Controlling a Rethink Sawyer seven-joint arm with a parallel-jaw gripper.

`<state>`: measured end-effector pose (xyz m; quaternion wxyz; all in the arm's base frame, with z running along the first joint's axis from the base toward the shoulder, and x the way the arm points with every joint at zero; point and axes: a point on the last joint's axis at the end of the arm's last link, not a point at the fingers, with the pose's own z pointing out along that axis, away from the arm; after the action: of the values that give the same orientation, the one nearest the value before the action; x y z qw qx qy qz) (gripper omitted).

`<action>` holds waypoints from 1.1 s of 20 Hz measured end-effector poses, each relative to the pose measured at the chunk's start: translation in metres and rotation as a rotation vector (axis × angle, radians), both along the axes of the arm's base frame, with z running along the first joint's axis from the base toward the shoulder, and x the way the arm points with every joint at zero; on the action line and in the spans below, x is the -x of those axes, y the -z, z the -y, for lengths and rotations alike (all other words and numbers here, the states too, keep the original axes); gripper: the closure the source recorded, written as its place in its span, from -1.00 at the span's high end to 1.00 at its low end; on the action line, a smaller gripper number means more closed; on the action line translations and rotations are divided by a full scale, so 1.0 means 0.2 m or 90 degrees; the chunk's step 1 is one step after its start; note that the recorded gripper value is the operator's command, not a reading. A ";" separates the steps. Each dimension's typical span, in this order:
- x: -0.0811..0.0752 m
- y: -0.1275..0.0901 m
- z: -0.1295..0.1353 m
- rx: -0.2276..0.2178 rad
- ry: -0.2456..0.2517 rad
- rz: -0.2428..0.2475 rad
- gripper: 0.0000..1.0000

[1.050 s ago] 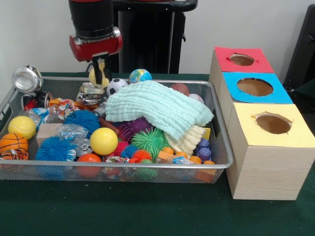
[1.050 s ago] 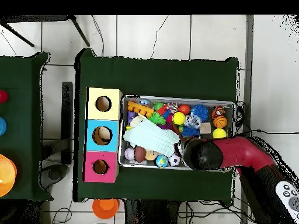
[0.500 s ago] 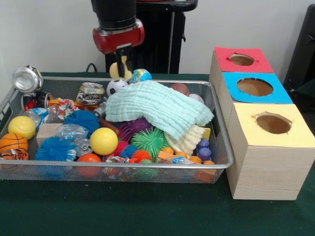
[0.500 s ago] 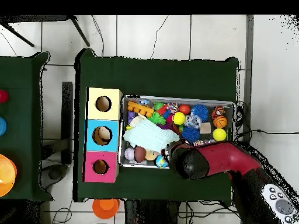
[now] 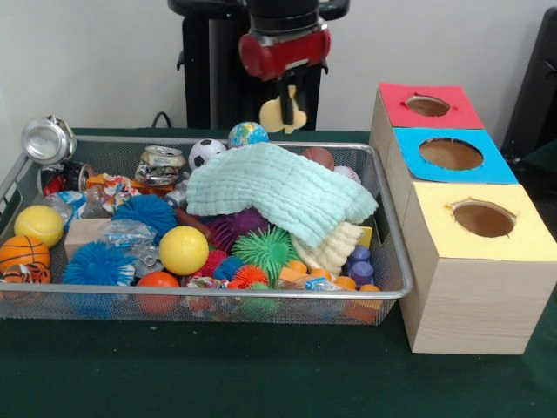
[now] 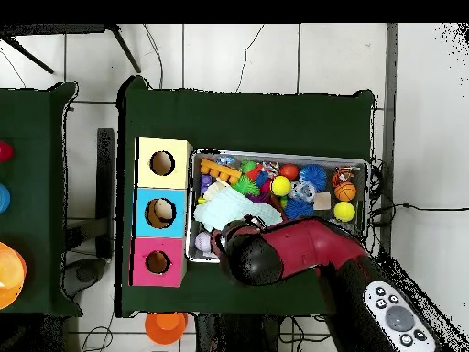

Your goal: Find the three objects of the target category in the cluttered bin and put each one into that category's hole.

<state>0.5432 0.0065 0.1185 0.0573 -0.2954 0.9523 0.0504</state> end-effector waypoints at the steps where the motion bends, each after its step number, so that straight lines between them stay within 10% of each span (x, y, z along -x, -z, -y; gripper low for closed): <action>1: -0.01 -0.04 -0.06 -0.005 0.002 0.005 -1.00; 11: 0.00 -0.28 -0.44 -0.021 0.006 0.046 -1.00; 22: 0.08 -0.25 -0.73 -0.039 0.002 0.064 -1.00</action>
<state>0.5272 0.1535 0.1689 0.1140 -0.2939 0.9468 0.0649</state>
